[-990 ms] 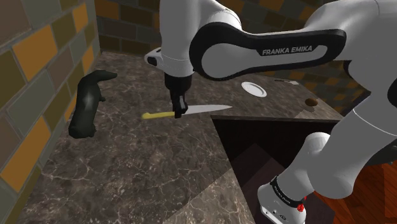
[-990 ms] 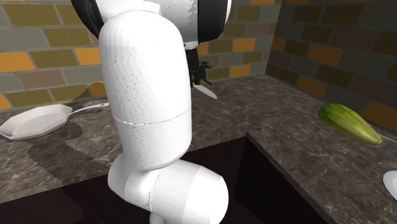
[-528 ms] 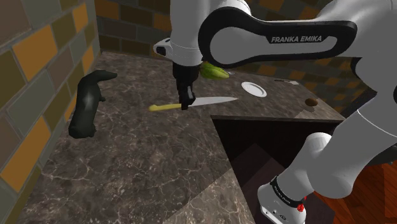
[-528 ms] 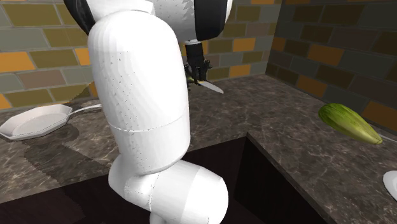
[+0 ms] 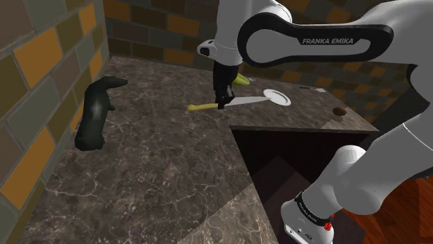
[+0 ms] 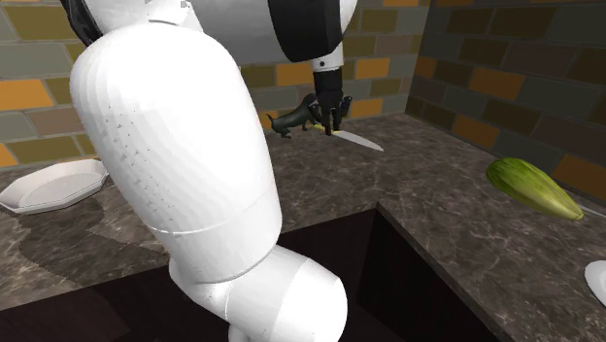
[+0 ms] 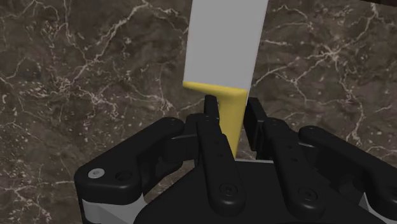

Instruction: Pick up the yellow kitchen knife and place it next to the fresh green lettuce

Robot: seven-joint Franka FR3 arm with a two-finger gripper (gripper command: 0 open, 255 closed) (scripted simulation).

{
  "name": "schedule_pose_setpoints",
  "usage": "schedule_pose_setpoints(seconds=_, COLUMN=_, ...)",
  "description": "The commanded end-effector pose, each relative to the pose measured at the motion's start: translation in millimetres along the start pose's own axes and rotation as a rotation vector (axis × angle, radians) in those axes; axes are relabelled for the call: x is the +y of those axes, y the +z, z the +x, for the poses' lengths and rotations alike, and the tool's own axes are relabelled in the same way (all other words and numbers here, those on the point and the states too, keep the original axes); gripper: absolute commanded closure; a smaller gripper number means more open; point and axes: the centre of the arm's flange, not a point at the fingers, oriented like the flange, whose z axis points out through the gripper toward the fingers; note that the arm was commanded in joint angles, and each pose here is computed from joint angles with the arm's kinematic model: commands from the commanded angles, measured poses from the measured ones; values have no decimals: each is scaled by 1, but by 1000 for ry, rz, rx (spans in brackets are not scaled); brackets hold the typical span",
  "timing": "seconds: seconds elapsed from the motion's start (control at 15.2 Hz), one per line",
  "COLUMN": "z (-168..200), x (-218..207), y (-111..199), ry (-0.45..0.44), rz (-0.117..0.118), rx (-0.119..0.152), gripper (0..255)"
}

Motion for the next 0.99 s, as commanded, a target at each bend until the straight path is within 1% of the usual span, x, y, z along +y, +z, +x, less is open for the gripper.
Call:
schedule_pose_setpoints(seconds=0.0, z=-24, x=16, y=4, ry=-1, rz=0, rx=0, gripper=255)
schedule_pose_setpoints(seconds=0.92, z=-180, x=110, y=37, ry=-1, rz=0, rx=0, gripper=255)
